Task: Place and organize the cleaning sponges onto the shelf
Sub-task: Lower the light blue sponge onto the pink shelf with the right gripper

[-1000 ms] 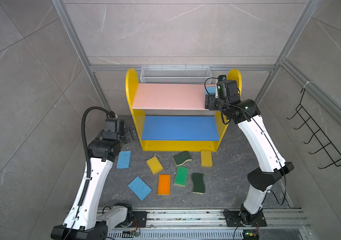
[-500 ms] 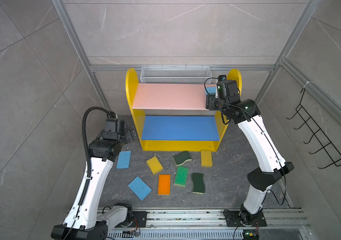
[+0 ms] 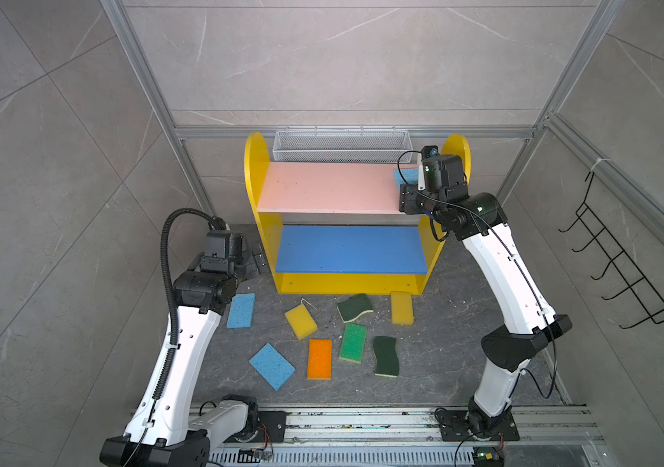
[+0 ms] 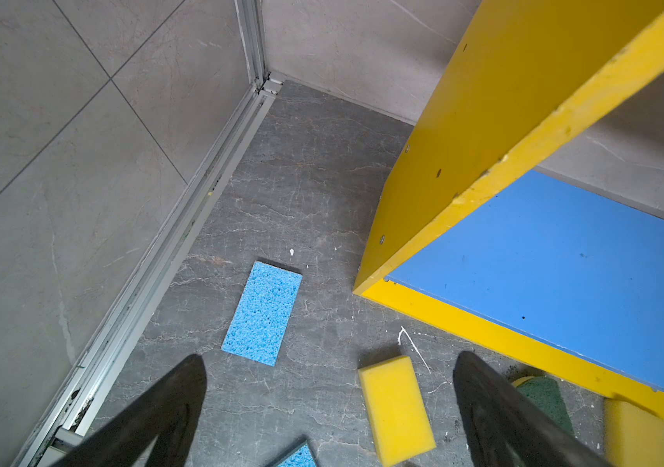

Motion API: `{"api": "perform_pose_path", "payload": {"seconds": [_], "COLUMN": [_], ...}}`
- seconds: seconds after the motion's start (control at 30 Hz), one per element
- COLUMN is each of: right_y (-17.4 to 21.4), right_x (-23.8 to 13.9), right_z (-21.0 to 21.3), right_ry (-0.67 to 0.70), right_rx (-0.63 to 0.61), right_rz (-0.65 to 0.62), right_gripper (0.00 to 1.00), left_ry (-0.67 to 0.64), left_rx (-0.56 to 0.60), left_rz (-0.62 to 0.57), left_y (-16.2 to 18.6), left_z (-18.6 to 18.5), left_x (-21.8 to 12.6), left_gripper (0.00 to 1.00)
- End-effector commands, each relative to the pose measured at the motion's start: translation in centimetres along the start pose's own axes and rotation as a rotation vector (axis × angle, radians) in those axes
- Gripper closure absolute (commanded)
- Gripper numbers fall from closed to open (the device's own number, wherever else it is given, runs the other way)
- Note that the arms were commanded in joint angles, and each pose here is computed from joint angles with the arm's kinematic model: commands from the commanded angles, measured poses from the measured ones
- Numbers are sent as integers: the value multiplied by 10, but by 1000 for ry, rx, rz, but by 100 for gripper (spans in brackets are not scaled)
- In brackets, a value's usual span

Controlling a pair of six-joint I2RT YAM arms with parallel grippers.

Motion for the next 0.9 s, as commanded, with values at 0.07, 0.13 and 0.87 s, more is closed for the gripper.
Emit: {"api": "perform_pose_path", "payload": {"seconds": [0.07,0.13,0.87], "right_y": [17,15,13], "right_x": [11,9,-14], "right_z": [0,-2,-3], "right_ry": [16,25,-34], "right_rx": [-32,-19,26], "right_rz": [75,70,83], "right_gripper": [23,20,14], "left_ry": [-16,-16,-23], "left_rx": [2,1,-3], "left_rz": [-26,-28,-19], "left_y": [-3,-3,4], "left_z": [2,2,6], "left_x": [-3,-3,-12], "left_gripper": [2,2,2]}}
Point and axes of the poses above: each gripper's point midway between its finger pads, its own x axis out along the fingers, its own z axis along the line the jaws close on, y = z × x, the point moved 7 cm from there along -x, back along the fingers, and after that the axes turned 15 degrees about x, right-handed, at the moved point
